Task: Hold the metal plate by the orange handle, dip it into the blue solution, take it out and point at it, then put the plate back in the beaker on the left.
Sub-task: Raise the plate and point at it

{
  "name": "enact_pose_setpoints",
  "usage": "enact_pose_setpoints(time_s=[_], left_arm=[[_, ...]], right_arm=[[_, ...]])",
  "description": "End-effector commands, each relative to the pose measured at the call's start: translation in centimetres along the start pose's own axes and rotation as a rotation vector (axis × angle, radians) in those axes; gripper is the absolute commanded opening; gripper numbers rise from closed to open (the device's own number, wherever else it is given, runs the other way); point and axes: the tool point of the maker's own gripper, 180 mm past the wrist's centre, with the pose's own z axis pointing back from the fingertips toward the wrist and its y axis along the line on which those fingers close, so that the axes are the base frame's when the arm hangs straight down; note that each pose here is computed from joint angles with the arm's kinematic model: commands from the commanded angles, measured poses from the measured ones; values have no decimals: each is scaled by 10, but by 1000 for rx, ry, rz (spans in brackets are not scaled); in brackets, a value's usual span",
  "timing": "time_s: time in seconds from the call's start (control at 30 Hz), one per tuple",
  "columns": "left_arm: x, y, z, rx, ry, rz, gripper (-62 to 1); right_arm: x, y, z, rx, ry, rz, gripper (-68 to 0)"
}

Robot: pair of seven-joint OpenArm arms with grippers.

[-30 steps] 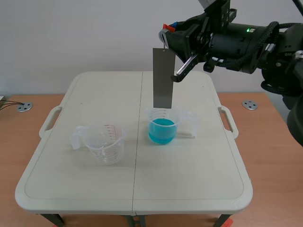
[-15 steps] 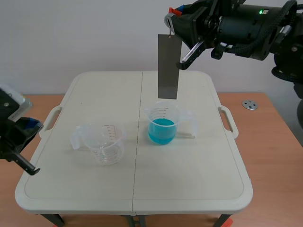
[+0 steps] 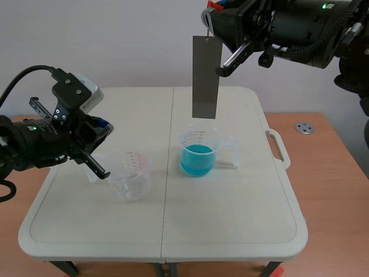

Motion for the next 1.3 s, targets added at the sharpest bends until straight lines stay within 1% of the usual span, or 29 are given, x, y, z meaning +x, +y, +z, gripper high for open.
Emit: enact_pose_setpoints(time_s=[0.0, 0.17, 0.3, 0.5, 0.63, 0.83, 1.07, 1.27], left_arm=[[9, 2, -5, 0, -27, 3, -582], [17, -4, -22, -35, -42, 18, -582], [26, -3, -33, -44, -60, 27, -582], [41, -11, -50, -114, -83, 24, -582], [49, -23, -59, -188, -93, 17, -582], [56, -34, -71, -252, -78, 20, -582], [66, -42, -76, -283, -88, 25, -582], [67, -44, -76, -291, -90, 26, -582]], right_arm=[[14, -4, 1, -3, -42, 19, -662], [14, -4, 1, -3, -42, 19, -662], [15, -4, 1, -2, -48, 14, -662], [17, -4, 1, -1, -55, 8, -662], [17, -4, 1, -1, -54, 8, -662], [17, -4, 1, -1, -54, 8, -662], [17, -4, 1, -1, -54, 8, -662], [17, -4, 1, -1, -54, 8, -662]])
